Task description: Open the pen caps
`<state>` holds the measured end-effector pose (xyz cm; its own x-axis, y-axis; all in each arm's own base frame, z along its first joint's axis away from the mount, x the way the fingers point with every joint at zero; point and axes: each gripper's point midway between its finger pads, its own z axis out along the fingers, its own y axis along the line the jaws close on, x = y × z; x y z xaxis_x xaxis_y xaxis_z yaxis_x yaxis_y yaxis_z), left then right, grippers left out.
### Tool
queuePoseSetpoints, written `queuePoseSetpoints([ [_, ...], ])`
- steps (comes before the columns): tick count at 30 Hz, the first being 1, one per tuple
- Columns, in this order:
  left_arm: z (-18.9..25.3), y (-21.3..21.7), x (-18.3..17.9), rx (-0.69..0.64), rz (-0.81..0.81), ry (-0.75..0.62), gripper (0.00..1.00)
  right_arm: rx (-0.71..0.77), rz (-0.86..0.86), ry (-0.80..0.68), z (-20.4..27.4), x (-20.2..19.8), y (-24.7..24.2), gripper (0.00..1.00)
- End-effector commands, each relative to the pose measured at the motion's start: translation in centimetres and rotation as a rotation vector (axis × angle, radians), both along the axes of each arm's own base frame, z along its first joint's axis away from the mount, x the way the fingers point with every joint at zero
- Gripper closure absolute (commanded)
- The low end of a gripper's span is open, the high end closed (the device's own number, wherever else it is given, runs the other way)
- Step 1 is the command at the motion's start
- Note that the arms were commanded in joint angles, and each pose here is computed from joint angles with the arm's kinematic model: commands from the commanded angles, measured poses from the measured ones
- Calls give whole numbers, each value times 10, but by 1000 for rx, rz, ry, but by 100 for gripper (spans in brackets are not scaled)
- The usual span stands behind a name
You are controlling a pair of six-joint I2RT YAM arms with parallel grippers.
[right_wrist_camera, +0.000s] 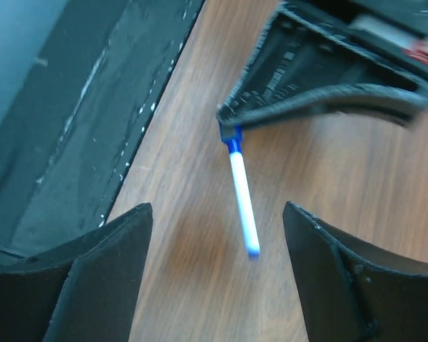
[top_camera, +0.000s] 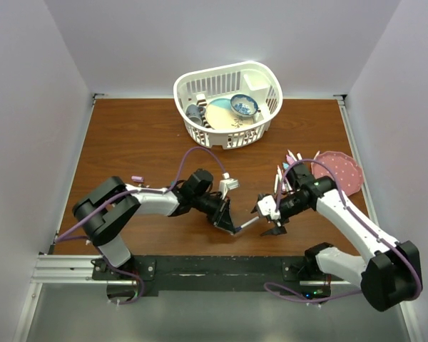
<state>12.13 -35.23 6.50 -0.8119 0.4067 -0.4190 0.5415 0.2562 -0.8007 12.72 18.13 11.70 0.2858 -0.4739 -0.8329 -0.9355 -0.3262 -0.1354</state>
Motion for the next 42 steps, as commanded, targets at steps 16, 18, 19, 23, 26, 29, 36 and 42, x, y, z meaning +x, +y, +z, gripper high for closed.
queuePoseSetpoints([
  [16, 32, -33, 2, -85, -76, -10, 100, -270, 35, -159, -44, 19, 18, 100],
  [18, 37, -33, 3, -93, -67, -23, 100, -261, 33, -161, -42, 19, 19, 100],
  [19, 39, -33, 6, -100, -56, -35, 100, -257, 33, -156, -40, 19, 20, 100],
  [23, 47, -24, 23, -111, 48, -79, 72, -221, -9, -116, -28, 19, 28, 100],
  [26, 63, -10, 42, -166, 179, -128, 49, -182, -80, -46, -17, 24, 36, 100],
  [29, 79, 7, 67, -226, 324, -238, 42, -109, -228, 78, 3, 42, 46, 100],
  [36, 150, 55, 108, -589, 833, -372, 14, 142, -473, 279, 52, 76, 72, 100],
  [42, 181, 75, 120, -797, 1021, -311, 11, 176, -640, 392, 63, 104, 91, 100],
])
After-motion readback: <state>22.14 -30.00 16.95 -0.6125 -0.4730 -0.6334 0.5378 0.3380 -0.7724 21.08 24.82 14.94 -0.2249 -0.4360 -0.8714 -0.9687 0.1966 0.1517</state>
